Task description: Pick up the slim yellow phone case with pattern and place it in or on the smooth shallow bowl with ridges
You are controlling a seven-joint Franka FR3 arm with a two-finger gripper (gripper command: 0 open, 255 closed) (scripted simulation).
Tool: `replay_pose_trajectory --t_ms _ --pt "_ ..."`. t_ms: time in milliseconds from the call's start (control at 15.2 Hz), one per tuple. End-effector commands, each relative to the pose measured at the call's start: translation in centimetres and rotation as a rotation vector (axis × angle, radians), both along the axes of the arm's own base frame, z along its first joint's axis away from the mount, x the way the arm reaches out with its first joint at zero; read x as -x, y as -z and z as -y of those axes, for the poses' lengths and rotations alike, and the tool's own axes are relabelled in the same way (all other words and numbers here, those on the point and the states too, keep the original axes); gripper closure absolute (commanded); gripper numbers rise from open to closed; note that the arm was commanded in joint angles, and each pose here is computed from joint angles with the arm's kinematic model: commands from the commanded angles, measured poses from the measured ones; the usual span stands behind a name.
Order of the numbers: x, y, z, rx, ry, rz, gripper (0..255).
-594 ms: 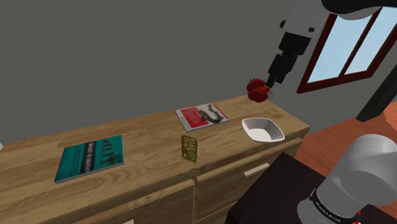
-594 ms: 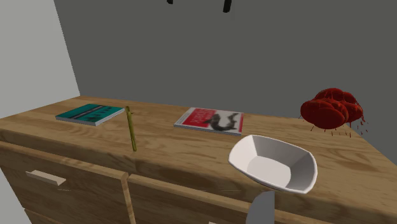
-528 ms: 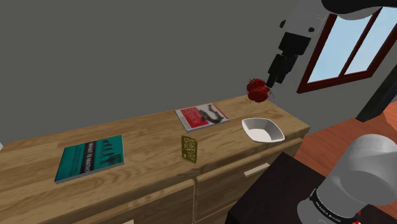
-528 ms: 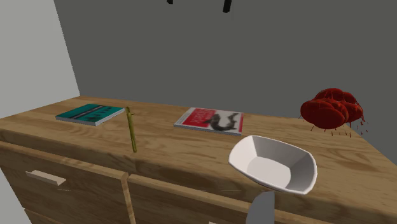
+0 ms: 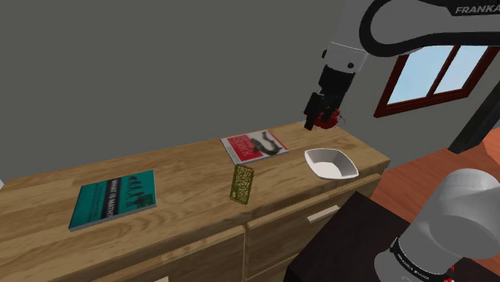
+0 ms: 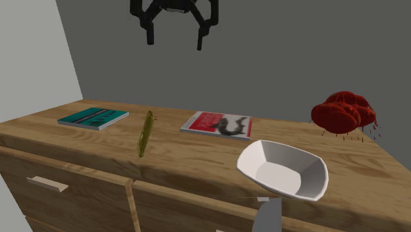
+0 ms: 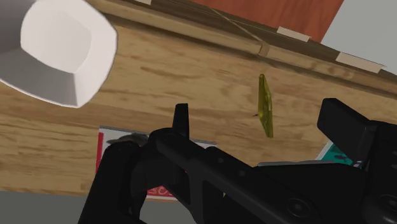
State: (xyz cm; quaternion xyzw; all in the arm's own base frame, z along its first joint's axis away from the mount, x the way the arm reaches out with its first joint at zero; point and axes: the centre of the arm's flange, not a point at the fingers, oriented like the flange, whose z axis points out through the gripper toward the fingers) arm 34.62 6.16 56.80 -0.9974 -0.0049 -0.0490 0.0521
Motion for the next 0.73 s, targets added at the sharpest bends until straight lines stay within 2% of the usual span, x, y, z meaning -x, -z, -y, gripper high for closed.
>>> replay_pose_trajectory --t_ms 0,660 --pt "-0.9 1.9 -1.7 0.004 0.016 0.001 0" --pt "-6.9 10.7 -10.0 0.029 0.087 -0.004 0"
